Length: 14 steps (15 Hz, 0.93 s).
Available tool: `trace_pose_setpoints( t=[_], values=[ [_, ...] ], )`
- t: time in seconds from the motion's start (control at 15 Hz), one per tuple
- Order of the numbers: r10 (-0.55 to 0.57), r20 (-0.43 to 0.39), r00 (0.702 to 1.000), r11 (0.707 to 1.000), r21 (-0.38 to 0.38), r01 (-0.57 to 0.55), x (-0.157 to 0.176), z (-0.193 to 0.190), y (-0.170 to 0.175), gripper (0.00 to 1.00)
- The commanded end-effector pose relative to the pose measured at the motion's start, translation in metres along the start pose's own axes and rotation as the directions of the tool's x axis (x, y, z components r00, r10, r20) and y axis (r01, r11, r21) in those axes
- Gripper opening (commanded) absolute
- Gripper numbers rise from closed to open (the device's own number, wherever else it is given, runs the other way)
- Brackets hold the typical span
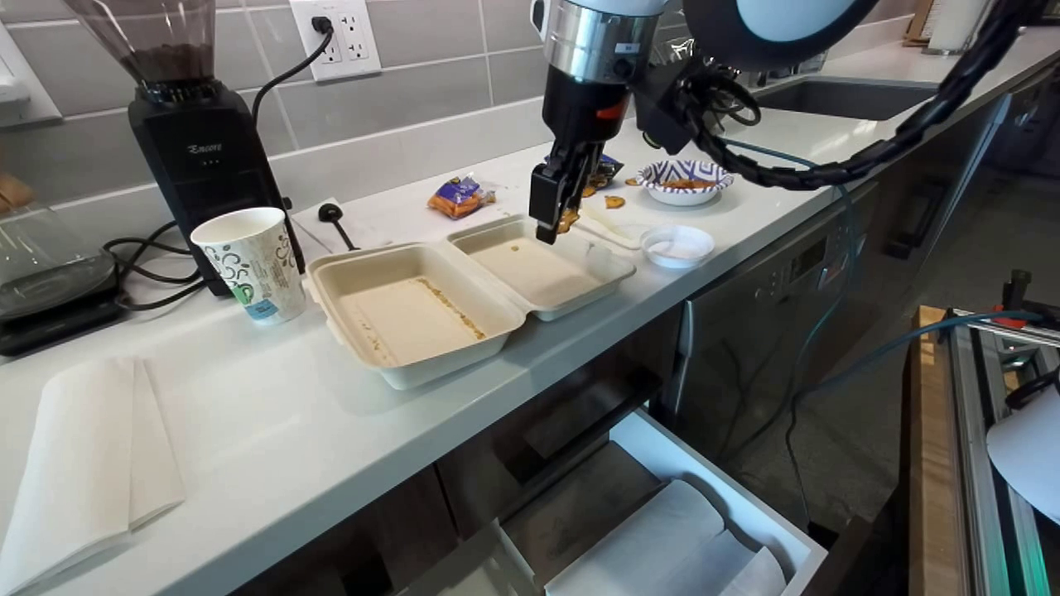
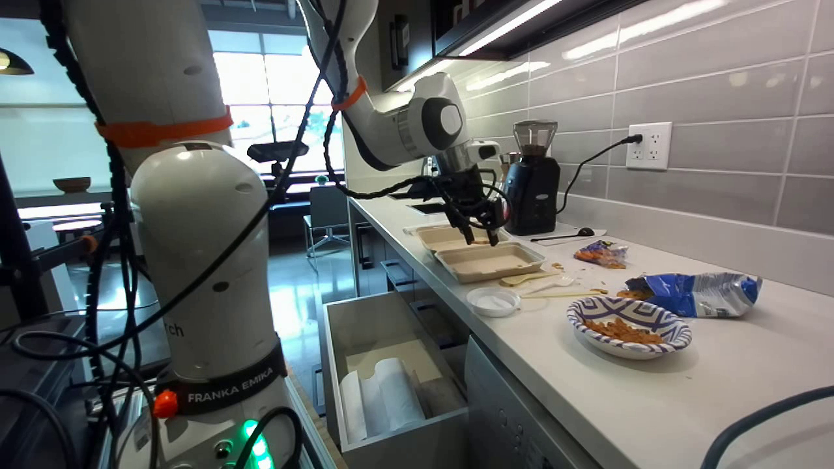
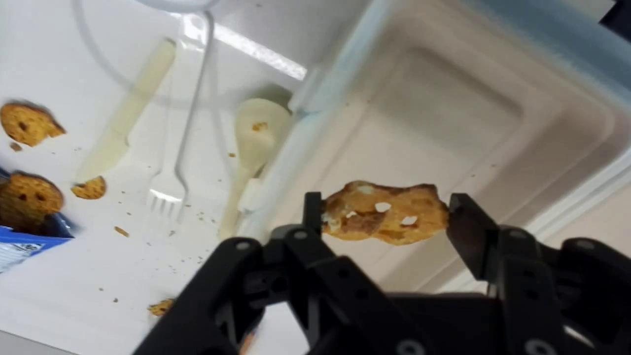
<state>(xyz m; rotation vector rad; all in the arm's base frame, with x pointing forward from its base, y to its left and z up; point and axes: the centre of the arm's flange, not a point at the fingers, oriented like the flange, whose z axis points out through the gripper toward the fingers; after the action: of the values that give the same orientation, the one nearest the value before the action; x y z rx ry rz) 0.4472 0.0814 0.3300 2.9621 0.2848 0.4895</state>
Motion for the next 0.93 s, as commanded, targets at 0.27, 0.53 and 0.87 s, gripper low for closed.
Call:
trace_pose_setpoints(
  t=[0.27, 0.53, 0.87],
  values=[
    [-0.134, 0.008, 0.991, 0.991, 0.019, 0.134, 0.022, -0.002, -0.042, 1.0],
    [-0.117, -0.006, 0.993, 0.993, 0.015, 0.117, 0.036, -0.005, -0.035, 1.0],
    [-0.022, 0.078, 0.997, 1.0, -0.013, 0.023, 0.037, -0.027, 0.019, 1.0]
  ],
)
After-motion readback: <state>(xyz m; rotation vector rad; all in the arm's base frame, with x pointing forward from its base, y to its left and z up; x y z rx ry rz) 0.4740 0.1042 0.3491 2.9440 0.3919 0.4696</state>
